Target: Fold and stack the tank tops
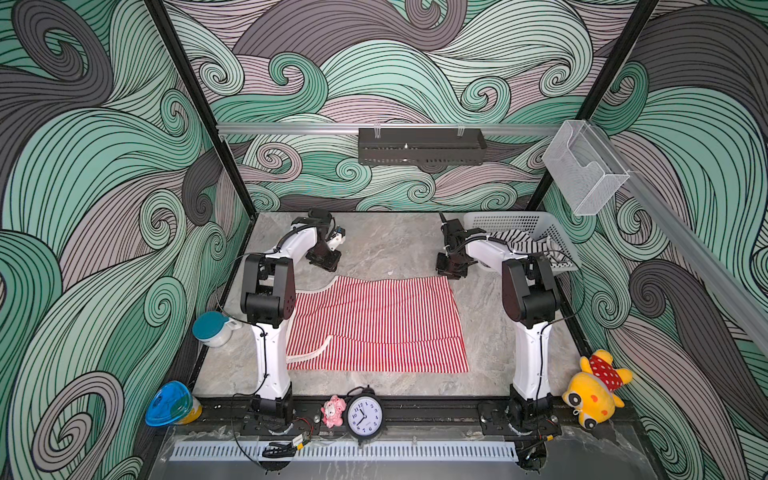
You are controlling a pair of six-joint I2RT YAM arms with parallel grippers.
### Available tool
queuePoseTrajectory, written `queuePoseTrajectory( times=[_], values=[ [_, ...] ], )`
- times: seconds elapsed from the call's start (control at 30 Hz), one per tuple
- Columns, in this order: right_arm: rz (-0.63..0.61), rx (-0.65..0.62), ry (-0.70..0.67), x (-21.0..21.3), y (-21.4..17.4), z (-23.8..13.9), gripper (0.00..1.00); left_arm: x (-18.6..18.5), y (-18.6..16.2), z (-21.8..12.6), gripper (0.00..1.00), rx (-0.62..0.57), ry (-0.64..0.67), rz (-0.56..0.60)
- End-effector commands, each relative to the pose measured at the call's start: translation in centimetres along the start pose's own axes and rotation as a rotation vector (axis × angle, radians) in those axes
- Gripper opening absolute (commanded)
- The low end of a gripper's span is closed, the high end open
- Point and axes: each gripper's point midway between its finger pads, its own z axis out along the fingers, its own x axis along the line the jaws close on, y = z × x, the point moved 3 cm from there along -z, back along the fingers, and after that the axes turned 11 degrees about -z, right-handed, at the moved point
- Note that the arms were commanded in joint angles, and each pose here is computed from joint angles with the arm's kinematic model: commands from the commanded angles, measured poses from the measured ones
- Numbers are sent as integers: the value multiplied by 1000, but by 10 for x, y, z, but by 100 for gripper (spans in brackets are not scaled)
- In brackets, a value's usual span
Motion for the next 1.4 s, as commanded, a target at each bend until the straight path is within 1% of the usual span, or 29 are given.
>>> queuePoseTrajectory(
  times=[0.0, 0.13, 0.23, 0.33, 0.4, 0.63, 0.9, 1.03, 1.07, 1.37],
  values=[
    [3, 11, 1, -1, 2, 0, 24, -7, 0, -2, 39, -3, -18, -16],
    [3, -1, 20, 3, 3, -5, 10, -7, 2, 1, 39, -4, -22, -18],
    [-7, -9, 33, 8, 2, -11, 4, -8, 4, 4, 38, 6, -19, -12],
    [-28, -21, 37, 14, 0, -18, 0, -13, 3, 8, 41, 32, -29, 1],
    [-38, -26, 36, 16, -3, -22, 0, -16, 2, 14, 43, 55, -24, 17],
    [-66, -48, 24, 21, -12, -34, 0, -25, -1, 28, 43, 98, -15, 46],
    [-70, -49, 20, 18, -19, -37, 0, -26, -11, 34, 38, 129, -16, 56],
    [-72, -47, 15, 17, -21, -36, 0, -28, -14, 35, 28, 139, -26, 53],
    [-71, -47, 14, 16, -21, -36, 0, -27, -14, 35, 27, 139, -26, 51],
    [-73, -57, 18, 16, -20, -41, 0, -23, -17, 44, 28, 166, 0, 57]
  ],
)
